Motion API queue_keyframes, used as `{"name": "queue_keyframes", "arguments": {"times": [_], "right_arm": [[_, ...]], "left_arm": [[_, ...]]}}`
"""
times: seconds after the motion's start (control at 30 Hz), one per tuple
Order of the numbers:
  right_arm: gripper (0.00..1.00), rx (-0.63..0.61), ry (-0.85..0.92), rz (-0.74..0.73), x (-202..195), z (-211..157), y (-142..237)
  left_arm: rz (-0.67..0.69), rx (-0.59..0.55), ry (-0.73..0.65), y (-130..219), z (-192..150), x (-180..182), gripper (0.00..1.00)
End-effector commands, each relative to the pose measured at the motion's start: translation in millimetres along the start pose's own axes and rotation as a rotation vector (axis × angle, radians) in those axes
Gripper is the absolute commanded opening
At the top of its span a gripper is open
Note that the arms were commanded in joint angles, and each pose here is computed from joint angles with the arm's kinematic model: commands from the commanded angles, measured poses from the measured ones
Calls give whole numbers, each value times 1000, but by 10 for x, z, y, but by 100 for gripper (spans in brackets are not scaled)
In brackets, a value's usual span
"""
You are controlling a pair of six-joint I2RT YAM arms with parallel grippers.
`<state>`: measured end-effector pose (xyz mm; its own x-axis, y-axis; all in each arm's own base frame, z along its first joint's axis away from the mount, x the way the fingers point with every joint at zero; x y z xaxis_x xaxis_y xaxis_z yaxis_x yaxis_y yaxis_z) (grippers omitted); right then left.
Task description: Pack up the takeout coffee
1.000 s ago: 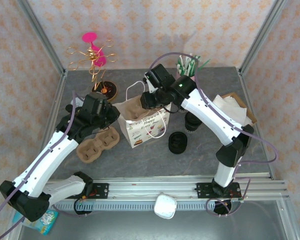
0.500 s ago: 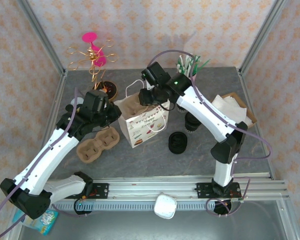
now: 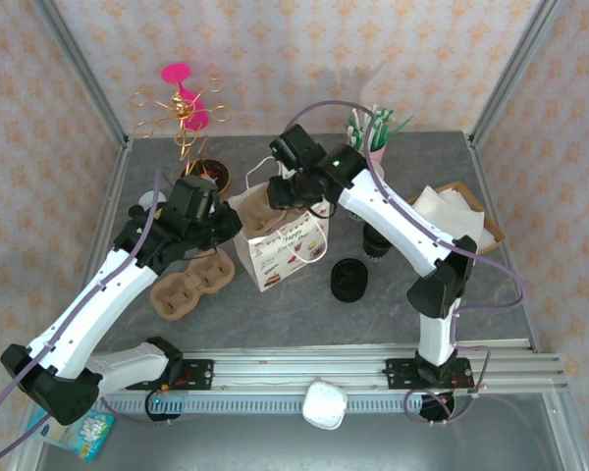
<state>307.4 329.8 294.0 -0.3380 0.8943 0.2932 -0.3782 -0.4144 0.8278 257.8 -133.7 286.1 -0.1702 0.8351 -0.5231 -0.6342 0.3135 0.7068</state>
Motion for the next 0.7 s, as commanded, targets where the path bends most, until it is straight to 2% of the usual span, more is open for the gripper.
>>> {"name": "queue_keyframes", "arguments": {"times": [0.0, 0.1, 0.3, 0.43, 0.67], "right_arm": [[30, 18, 36, -43, -66, -123, 44], [30, 33, 49, -60, -115, -204, 35], [30, 43, 60, -103, -39, -215, -87], [30, 54, 74, -146, -57, -213, -179], [29, 86, 75, -133, -16, -267, -369]], "left_arm": [[37, -45, 5, 82, 110, 36, 12], [25, -56, 10, 109, 130, 22, 12], [-58, 10, -1, 39, 28, -120, 10], [-42, 1, -16, 70, 29, -93, 10], [-25, -11, 1, 36, 29, -53, 11]]}}
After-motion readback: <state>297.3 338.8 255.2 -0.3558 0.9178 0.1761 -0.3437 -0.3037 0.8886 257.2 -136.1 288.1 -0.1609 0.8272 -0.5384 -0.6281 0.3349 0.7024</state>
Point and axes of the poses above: each hand's point on the last joint's axis, 136 mm out from that joint toward the fingers, its own y axis back along the fingers, its own x axis along the line the jaws close on, z = x × y, the point moved 3 cm from there along y, back along the fingers, and after that the axes turned 3 degrees about -y, right-handed, at the moved point
